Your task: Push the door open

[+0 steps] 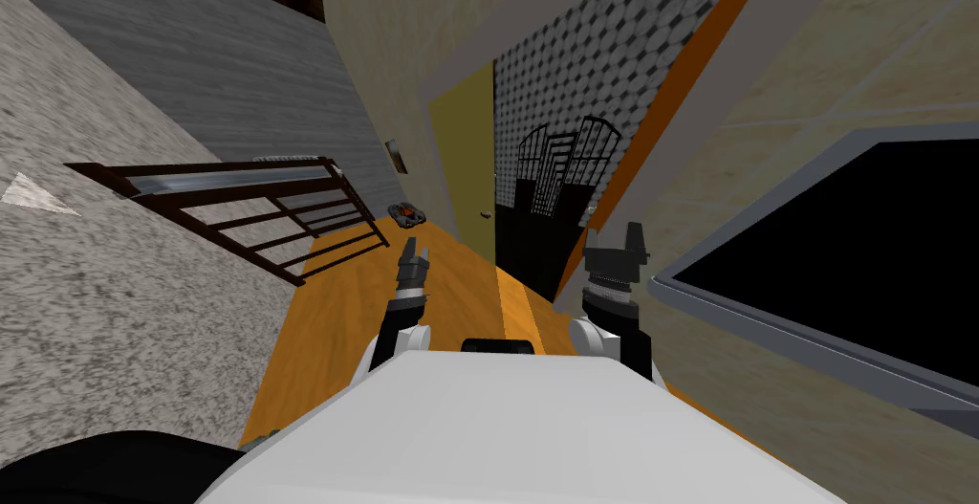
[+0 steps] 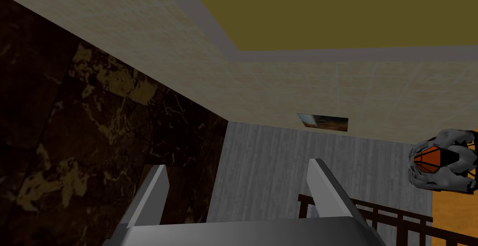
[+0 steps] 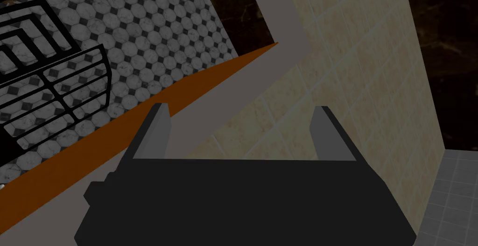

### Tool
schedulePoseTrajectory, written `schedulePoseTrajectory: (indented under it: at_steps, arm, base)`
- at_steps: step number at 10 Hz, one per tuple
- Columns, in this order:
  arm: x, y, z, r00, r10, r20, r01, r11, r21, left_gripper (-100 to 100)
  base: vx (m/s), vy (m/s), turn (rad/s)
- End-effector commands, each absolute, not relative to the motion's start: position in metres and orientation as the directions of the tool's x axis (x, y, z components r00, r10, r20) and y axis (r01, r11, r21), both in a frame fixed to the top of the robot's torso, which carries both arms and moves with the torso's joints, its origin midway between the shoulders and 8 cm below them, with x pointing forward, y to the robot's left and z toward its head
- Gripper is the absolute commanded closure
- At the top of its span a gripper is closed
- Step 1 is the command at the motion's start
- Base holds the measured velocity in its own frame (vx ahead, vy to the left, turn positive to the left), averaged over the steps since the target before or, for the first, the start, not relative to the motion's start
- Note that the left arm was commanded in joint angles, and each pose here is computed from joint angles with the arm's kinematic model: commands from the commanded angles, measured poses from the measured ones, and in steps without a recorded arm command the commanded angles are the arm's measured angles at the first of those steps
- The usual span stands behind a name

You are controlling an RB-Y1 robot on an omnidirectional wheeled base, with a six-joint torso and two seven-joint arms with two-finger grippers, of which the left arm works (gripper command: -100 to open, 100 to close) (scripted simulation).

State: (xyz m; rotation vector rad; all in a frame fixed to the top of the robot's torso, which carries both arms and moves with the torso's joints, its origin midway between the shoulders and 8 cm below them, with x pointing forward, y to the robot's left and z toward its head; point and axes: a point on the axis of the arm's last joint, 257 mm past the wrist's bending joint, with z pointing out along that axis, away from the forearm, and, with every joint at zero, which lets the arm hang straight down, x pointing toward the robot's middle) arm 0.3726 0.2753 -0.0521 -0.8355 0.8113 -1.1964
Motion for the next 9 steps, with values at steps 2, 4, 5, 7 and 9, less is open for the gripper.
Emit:
schedulePoseTrajectory:
  at_steps: [2, 4, 5, 7, 9]
  arm:
    - [0.380, 0.268, -0.064, 0.150, -0.984, -0.093, 0.436, 0.151, -0.887, -100]
    - [0.387, 0.261, -0.077, 0.125, -0.988, -0.096, 0.427, 0.141, -0.893, -100]
    - [0.389, 0.258, -0.081, 0.116, -0.989, -0.096, 0.423, 0.137, -0.896, -100]
    - [0.393, 0.253, -0.089, 0.100, -0.990, -0.097, 0.416, 0.130, -0.900, -100]
    - [0.400, 0.245, -0.103, 0.072, -0.993, -0.099, 0.404, 0.119, -0.907, -100]
  base:
    - [0.160, 0.019, -0.017]
    - [0.131, 0.035, -0.018]
    - [0.148, 0.053, -0.010]
    - [0.093, 0.040, -0.015]
    - [0.118, 0.037, -0.017]
